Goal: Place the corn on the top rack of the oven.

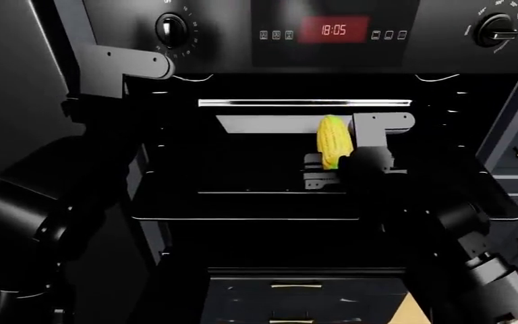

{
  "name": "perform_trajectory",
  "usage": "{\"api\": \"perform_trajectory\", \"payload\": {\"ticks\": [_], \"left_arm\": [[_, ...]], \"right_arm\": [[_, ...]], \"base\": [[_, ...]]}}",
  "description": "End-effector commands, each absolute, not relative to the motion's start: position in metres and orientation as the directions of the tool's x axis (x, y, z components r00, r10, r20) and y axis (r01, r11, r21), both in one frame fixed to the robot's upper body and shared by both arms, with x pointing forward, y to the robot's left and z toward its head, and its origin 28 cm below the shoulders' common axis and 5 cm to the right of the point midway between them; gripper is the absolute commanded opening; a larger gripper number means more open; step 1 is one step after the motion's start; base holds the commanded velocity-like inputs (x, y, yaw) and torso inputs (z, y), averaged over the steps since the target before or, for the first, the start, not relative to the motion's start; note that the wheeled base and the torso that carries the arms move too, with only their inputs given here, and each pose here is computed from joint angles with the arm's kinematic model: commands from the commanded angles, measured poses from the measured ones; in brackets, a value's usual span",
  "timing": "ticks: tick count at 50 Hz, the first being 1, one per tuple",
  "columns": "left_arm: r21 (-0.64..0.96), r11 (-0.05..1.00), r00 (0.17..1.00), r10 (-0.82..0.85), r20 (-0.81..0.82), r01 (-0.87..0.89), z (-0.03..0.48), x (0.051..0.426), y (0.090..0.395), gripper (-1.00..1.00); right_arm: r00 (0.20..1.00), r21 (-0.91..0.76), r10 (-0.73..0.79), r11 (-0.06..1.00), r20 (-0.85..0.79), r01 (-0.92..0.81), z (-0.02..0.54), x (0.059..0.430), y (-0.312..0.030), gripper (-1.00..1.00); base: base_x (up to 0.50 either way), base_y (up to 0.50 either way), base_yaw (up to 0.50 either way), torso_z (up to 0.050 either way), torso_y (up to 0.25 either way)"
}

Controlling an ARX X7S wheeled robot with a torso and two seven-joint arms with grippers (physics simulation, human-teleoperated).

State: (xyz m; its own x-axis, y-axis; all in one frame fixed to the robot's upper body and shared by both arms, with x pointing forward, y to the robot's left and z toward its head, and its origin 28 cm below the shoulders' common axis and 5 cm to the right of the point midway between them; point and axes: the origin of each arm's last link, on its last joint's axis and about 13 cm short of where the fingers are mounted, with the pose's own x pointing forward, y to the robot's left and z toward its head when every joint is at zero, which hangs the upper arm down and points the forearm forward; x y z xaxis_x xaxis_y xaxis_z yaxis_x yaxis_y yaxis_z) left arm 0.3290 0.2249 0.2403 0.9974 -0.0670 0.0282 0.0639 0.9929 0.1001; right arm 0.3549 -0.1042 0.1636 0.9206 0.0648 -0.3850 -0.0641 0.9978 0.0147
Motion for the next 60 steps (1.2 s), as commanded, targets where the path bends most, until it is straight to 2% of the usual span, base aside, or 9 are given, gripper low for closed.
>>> {"api": "perform_trajectory", "payload": {"ticks": [1,57,58,60], "left_arm": [[0.102,0.993,0.997,-0.067,0.027,0.064,0.241,0.329,0.224,1.00],[0.097,0.994,0.998,-0.057,0.023,0.055,0.237,0.329,0.229,1.00],[0.097,0.994,0.998,-0.057,0.023,0.055,0.237,0.329,0.229,1.00],[0.097,0.994,0.998,-0.058,0.023,0.056,0.237,0.328,0.228,1.00]], "right_arm": [[0.929,0.008,0.068,0.998,-0.365,-0.070,0.169,0.363,-0.103,-1.00],[0.919,0.022,0.064,0.998,-0.389,-0.060,0.159,0.375,-0.102,-1.00],[0.920,0.022,0.065,0.998,-0.387,-0.061,0.160,0.375,-0.102,1.00],[0.922,0.020,0.065,0.998,-0.382,-0.062,0.162,0.373,-0.101,1.00]], "base": [[0.00,0.00,0.00,0.000,0.000],[0.00,0.00,0.00,0.000,0.001],[0.00,0.00,0.00,0.000,0.000],[0.00,0.00,0.00,0.000,0.000]]}}
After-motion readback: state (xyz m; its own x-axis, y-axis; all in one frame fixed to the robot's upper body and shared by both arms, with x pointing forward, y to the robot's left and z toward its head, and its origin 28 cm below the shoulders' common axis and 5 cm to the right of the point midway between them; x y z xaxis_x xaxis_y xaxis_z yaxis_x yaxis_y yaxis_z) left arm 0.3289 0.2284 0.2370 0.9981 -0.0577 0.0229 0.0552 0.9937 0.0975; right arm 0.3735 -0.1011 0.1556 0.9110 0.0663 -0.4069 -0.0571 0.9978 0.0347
